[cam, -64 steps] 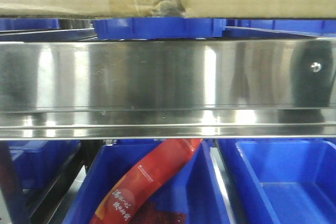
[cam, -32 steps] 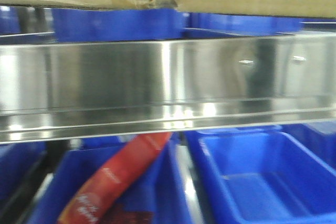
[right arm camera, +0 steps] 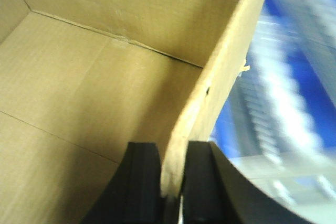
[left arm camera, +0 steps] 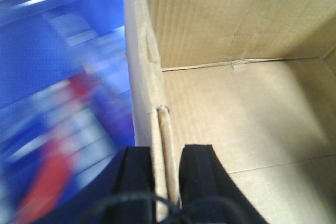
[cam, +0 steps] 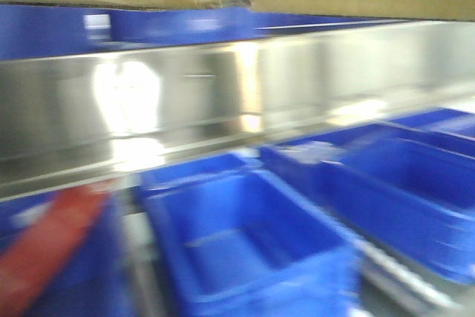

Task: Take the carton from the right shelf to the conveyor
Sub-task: 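Hold the carton with both grippers while driving toward the red conveyor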

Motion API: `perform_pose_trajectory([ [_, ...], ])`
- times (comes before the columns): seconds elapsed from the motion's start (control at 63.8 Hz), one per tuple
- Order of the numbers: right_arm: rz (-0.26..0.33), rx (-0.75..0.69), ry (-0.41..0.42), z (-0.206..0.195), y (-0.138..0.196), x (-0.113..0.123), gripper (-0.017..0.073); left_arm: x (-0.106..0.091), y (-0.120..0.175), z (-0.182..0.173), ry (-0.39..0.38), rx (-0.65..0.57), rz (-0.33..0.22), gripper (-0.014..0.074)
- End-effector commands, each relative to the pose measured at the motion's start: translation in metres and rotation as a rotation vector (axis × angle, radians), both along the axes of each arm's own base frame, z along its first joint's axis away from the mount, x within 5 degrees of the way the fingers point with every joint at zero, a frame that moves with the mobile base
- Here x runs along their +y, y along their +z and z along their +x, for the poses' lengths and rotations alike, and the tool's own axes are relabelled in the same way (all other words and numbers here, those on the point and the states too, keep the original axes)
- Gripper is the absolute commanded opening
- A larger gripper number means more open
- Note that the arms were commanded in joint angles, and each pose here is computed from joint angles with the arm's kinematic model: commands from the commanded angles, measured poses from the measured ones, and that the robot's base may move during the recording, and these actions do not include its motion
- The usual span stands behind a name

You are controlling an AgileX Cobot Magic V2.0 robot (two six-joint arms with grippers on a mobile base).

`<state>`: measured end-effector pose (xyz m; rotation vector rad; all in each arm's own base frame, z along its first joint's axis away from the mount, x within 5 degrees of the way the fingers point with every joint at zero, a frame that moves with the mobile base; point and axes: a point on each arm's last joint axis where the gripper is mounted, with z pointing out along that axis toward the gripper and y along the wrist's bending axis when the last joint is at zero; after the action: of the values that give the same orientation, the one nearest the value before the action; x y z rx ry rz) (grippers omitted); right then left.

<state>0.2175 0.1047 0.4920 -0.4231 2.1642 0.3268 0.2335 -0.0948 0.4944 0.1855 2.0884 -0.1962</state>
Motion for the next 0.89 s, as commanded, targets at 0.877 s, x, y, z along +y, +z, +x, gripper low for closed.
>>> perform_pose_trajectory([
  [0.877,0.071,-0.039,0.052,-0.0024,0.0067,0.0068,-0.0069,-0.0070,0.0097,-0.0014,-0.051,-0.074,-0.076,-0.0018],
])
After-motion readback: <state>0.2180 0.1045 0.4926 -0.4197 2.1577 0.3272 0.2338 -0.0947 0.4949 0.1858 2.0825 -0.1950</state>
